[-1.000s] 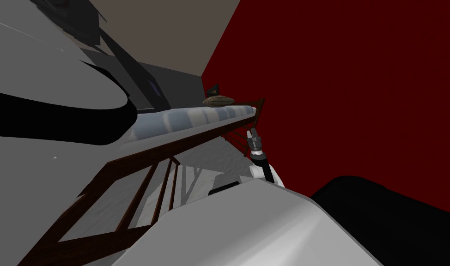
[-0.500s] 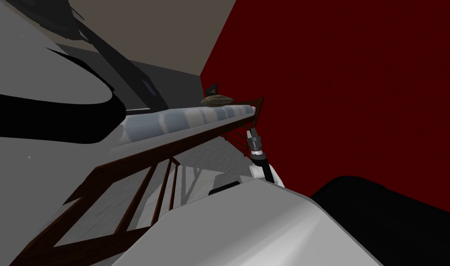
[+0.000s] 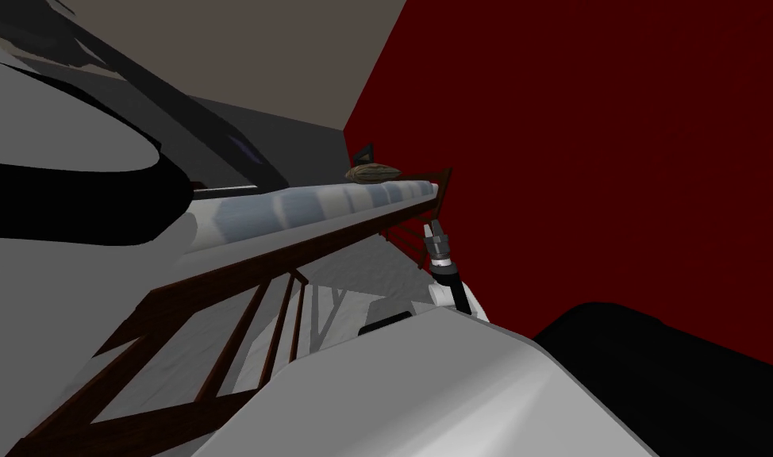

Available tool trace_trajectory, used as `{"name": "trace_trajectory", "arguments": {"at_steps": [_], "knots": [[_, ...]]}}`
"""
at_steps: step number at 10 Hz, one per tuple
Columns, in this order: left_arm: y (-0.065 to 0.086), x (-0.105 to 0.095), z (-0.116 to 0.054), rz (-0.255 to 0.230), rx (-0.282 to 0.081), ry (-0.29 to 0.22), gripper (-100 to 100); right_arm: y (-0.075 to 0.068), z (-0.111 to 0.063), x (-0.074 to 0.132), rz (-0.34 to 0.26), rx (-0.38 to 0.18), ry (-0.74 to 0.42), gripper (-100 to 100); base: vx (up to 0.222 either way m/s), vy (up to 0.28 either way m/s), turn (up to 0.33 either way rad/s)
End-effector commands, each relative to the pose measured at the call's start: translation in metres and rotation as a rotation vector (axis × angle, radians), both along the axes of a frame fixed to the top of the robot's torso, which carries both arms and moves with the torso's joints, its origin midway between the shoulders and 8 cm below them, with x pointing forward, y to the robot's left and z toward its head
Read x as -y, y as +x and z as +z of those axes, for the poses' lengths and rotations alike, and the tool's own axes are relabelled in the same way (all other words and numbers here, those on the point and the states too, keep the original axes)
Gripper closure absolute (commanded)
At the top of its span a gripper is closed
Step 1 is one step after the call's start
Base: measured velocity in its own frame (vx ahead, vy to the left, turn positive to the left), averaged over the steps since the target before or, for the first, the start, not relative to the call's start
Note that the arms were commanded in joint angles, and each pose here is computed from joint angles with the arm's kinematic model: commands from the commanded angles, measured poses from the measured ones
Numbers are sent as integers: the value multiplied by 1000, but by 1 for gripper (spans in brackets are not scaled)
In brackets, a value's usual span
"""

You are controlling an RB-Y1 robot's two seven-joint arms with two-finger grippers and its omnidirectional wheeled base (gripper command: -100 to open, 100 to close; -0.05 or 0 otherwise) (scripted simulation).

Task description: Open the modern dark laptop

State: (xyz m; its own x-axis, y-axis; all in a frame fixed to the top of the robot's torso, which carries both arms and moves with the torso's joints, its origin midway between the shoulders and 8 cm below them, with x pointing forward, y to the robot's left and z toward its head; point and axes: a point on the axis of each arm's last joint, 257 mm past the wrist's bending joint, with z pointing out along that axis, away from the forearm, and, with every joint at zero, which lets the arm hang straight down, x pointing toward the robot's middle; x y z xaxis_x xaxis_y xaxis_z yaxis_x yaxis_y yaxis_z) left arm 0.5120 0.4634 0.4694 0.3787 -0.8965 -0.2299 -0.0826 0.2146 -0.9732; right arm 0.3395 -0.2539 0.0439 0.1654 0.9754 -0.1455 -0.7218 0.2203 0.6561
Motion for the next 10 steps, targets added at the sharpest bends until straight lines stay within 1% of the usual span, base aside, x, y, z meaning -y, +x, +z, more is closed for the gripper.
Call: {"name": "trace_trajectory", "arguments": {"at_steps": [1, 2, 4, 5, 10], "knots": [[-6, -10, -3, 3, 20, -37, 100, 0, 0, 0, 0, 0, 0, 0, 0, 1, 13], [-12, -33, -14, 3, 50, -115, 100, 0, 0, 0, 0, 0, 0, 0, -6, -7, -14], [-16, -53, -27, 0, 79, -194, 100, 0, 0, 0, 0, 0, 0, 0, -17, -20, -1], [-16, -54, -27, -1, 79, -196, 100, 0, 0, 0, 0, 0, 0, 0, -15, -15, 4], [-30, -104, -61, 3, 157, -386, 100, 0, 0, 0, 0, 0, 0, 0, -11, -18, -9]]}}
